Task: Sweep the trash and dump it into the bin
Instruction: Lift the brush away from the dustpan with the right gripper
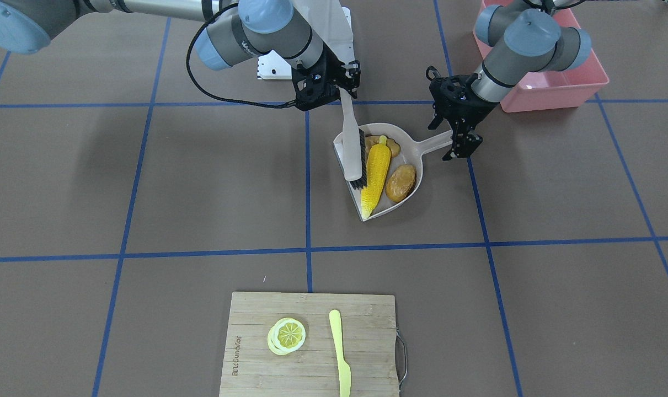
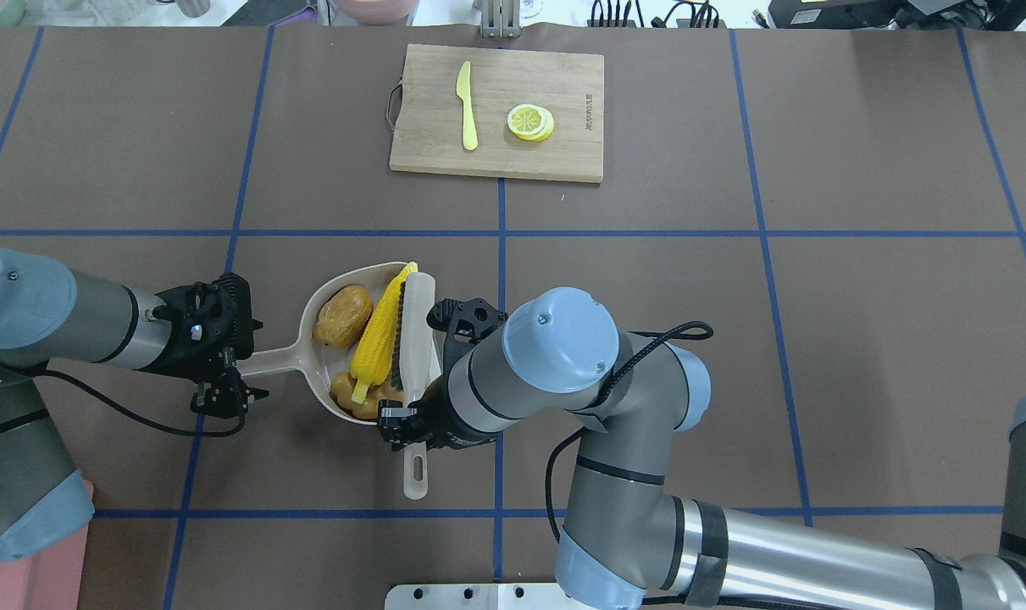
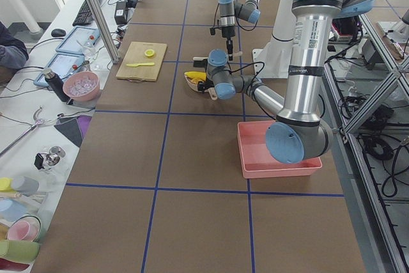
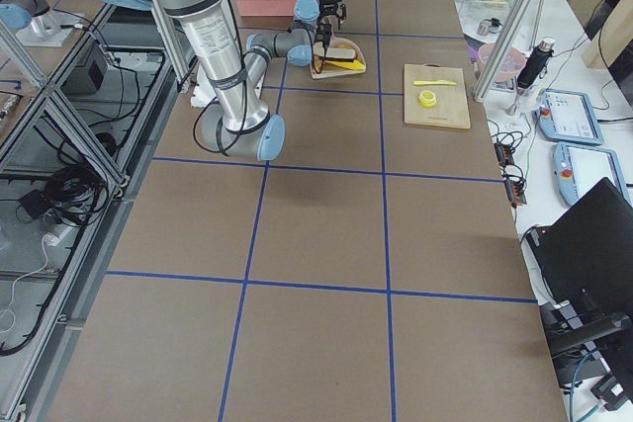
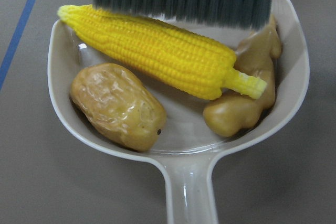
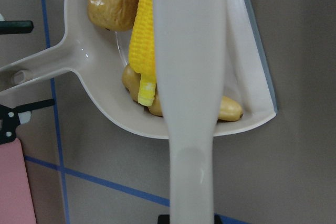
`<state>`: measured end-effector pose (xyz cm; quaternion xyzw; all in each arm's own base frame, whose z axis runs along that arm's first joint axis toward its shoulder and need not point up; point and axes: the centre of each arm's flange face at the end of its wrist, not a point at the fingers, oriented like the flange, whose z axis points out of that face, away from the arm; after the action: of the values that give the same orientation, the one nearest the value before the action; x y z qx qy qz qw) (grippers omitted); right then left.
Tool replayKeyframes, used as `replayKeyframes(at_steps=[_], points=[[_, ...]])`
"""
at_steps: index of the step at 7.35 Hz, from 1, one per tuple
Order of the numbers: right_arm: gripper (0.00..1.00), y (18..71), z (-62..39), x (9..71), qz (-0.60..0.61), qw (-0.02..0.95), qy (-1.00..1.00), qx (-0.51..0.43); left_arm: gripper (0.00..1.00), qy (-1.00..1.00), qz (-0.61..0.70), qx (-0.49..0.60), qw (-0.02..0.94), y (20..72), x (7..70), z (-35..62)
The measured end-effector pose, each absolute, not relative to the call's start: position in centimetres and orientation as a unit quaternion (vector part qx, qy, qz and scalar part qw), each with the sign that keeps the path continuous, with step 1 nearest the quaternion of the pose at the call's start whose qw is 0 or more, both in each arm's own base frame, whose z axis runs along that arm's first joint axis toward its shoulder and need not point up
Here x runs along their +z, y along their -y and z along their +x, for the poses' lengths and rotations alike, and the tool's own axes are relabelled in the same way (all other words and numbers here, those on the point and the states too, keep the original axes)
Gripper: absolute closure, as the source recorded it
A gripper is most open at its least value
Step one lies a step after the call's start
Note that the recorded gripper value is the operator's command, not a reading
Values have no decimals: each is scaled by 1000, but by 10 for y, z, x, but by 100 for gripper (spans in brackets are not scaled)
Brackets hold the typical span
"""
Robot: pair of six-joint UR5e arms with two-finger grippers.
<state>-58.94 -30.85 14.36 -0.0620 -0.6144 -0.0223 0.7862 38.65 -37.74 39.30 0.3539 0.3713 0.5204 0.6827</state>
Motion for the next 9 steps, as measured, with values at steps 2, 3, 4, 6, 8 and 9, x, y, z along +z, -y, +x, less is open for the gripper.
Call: replayKeyframes(at_steps=[2, 3, 4, 6, 8, 9], points=[[100, 316, -554, 147, -67, 782, 619, -23, 44, -380, 345, 511, 690, 377, 394, 387], [100, 326, -532, 150, -72, 783, 617, -22, 48, -382, 342, 509, 691, 376, 394, 387], [100, 338, -505, 155, -73, 783, 617, -17, 56, -385, 339, 509, 691, 376, 395, 387], [100, 369, -443, 175, -62, 788, 612, 6, 72, -395, 329, 503, 695, 374, 394, 388], [100, 397, -396, 204, -36, 799, 599, 24, 79, -400, 325, 499, 697, 373, 393, 387], [100, 409, -375, 219, -20, 809, 586, 27, 81, -400, 324, 499, 696, 373, 393, 387]])
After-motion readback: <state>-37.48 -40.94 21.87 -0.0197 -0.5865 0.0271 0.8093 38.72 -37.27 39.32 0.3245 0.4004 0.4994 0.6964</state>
